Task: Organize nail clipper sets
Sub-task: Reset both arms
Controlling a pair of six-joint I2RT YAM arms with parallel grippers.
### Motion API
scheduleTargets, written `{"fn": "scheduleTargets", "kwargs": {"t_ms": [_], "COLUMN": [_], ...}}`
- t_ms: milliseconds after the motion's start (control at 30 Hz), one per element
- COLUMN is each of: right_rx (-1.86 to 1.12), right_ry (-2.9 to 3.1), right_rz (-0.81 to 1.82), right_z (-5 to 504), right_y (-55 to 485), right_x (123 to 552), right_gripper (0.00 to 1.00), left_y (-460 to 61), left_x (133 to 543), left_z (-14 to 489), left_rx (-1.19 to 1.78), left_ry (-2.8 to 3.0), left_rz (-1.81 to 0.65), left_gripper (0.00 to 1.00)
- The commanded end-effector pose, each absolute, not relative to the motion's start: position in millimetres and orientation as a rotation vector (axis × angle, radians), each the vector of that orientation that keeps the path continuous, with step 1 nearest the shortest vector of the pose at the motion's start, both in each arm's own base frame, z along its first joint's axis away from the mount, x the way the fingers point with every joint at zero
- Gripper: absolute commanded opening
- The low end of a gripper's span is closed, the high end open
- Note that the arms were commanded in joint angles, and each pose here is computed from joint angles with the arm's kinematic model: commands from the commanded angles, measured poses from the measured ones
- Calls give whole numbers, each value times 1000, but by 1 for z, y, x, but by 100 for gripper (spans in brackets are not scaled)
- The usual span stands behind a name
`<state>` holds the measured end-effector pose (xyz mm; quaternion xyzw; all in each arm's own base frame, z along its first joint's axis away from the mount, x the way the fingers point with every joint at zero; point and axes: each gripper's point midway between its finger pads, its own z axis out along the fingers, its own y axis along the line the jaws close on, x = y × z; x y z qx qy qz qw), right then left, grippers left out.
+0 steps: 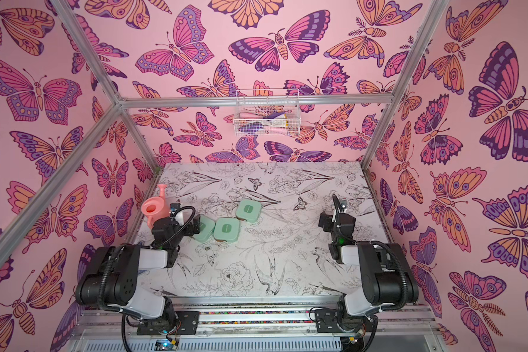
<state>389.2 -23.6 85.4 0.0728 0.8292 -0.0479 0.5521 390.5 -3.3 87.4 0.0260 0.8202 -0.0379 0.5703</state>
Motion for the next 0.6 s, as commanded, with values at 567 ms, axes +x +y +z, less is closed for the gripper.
{"fn": "scheduleTargets", "kwargs": {"t_ms": [567], "right_rx": [-24], "right_ry": [1815], "right_rz": [-65], "right_z": [137], "right_y": [11], "right_x": [361], "right_gripper": [99], "left_y": [-4], "left_x": [392], "left_z": [90], "left_rx": [74], "left_ry": [1913], "left_rz": [-93], "left_gripper": [99]}}
